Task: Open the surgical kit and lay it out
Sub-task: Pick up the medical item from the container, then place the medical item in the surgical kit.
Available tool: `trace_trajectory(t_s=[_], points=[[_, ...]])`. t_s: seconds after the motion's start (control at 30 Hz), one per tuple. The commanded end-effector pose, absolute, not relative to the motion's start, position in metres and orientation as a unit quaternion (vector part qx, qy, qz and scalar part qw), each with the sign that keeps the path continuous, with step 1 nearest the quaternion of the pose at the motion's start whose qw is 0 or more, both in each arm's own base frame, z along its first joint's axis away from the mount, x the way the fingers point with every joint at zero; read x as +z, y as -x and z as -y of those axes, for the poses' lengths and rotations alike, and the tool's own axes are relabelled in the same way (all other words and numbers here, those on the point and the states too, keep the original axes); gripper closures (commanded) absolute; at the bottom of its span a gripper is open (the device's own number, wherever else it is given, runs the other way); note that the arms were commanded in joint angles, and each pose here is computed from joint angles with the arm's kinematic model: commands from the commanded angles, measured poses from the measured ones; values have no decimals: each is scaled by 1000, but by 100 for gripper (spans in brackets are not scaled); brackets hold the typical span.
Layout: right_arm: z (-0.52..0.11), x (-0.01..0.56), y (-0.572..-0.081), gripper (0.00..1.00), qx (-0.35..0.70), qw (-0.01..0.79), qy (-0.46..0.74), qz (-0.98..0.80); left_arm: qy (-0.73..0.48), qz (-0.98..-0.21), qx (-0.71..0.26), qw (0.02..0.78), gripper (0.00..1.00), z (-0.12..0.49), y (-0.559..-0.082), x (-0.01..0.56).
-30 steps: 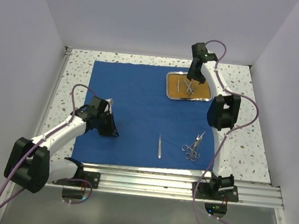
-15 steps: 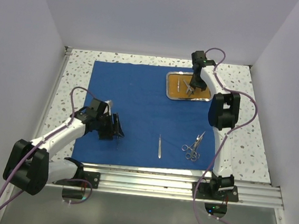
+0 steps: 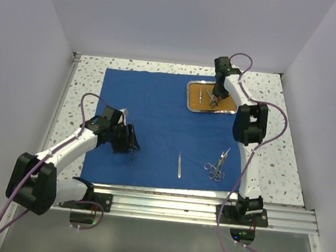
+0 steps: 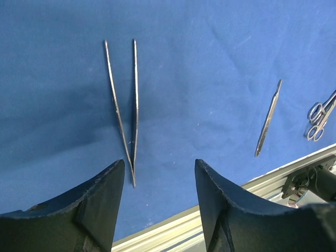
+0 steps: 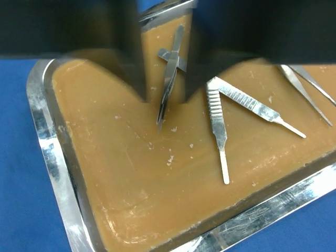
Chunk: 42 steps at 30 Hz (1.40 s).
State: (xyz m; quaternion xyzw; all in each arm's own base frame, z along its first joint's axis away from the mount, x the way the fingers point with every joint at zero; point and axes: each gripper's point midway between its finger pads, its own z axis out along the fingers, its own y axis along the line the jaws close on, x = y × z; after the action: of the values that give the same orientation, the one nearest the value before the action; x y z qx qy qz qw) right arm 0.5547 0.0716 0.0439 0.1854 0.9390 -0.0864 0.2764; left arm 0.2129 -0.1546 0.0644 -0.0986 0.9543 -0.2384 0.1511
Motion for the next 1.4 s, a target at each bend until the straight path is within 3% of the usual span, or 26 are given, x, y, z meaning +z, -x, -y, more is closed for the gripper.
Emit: trace_trajectory(t_s=[0.0,0.23,0.37,0.87,1.2,1.37], points=[[-73,48,-568,76,-76,294,-199,-932,84,-953,-240,167,41,159,-225,76],[-70,32,-560,100,-89,275,-199,-937,70,-954,-232,174,41,159,-236,86],[-70,39,-559,100,-87,277,-201,-936,56,-955,-229,179,41,162,-247,93],[-72,149,-540,100,-50,311,-199,-928,2,-933,-286,219,41,202,-318,129],[-90,194,-492,100,7,293,-197,-936,-22,-888,-392,240,43,262,-393,148],[-131,197,-453,100,43,272,-167,-947,-42,-873,-415,251,43,285,-429,154]])
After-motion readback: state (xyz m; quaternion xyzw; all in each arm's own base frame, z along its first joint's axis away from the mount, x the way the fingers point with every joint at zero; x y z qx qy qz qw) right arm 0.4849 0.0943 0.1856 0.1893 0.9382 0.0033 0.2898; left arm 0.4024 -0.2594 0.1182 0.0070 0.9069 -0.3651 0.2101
